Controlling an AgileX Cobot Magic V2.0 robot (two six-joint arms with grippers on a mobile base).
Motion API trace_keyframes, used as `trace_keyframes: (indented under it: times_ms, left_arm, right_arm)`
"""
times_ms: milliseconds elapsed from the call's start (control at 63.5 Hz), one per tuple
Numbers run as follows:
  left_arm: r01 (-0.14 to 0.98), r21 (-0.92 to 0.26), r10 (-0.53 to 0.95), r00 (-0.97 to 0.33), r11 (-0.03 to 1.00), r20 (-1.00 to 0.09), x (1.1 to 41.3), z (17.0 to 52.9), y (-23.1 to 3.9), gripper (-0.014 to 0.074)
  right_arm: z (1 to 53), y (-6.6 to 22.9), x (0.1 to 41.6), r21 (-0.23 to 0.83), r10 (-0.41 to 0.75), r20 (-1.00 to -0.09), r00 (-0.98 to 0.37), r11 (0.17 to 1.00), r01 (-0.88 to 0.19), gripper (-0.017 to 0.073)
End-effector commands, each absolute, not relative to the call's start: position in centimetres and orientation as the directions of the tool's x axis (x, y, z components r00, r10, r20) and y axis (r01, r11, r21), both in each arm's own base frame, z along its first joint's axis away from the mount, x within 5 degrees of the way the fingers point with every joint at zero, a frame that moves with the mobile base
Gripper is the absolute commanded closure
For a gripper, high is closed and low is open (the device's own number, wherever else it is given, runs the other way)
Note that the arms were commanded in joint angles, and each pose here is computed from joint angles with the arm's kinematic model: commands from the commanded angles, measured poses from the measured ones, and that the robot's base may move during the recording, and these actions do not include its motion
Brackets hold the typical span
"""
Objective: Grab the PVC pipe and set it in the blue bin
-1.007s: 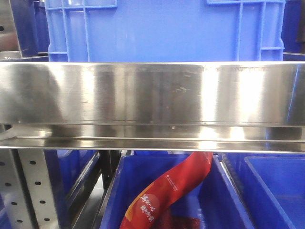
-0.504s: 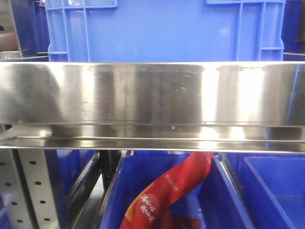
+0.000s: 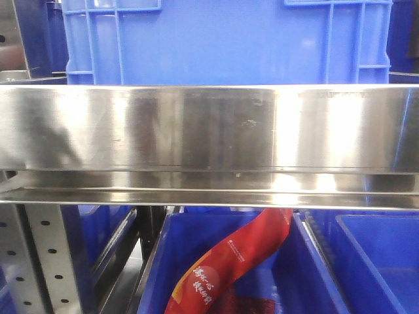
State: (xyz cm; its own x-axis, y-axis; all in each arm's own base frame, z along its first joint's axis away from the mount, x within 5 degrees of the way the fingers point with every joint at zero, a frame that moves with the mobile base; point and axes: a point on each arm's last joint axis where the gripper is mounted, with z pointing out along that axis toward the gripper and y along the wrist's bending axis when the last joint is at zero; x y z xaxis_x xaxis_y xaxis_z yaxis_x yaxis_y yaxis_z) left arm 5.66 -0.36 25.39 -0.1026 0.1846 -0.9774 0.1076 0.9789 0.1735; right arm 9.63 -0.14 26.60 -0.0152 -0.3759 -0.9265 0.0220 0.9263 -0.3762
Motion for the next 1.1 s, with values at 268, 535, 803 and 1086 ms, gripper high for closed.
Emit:
trace_keyframes:
  times_ms: [268,535,803,1086]
  left_arm:
    - [0.070,0.097,0.100,-0.043,0.993,-0.994,4.7,24.3,-0.2,0.0704]
    - [-0.019,0.062,0.061,-0.040,0.998,-0.997,4.6,24.2,0.1,0.0704]
    - [-0.031,0.059,0.059,0.019,0.998,-0.998,5.2,22.8,0.2,0.0704]
    - [-0.034,0.058,0.063,0.140,0.998,-0.988,5.6,21.8,0.1,0.0704]
  right_arm:
    - [26.8,-0.2,9.6,-0.382,-0.382,-0.924,-0.009,0.923,0.035,0.0722]
    - [26.8,-0.2,9.6,-0.382,-0.382,-0.924,-0.009,0.923,0.035,0.0722]
    - [26.7,-0.2,9.6,-0.382,-0.382,-0.924,-0.009,0.924,0.028,0.0722]
    - [26.7,-0.2,9.6,-0.382,-0.382,-0.924,-0.009,0.924,0.026,0.0722]
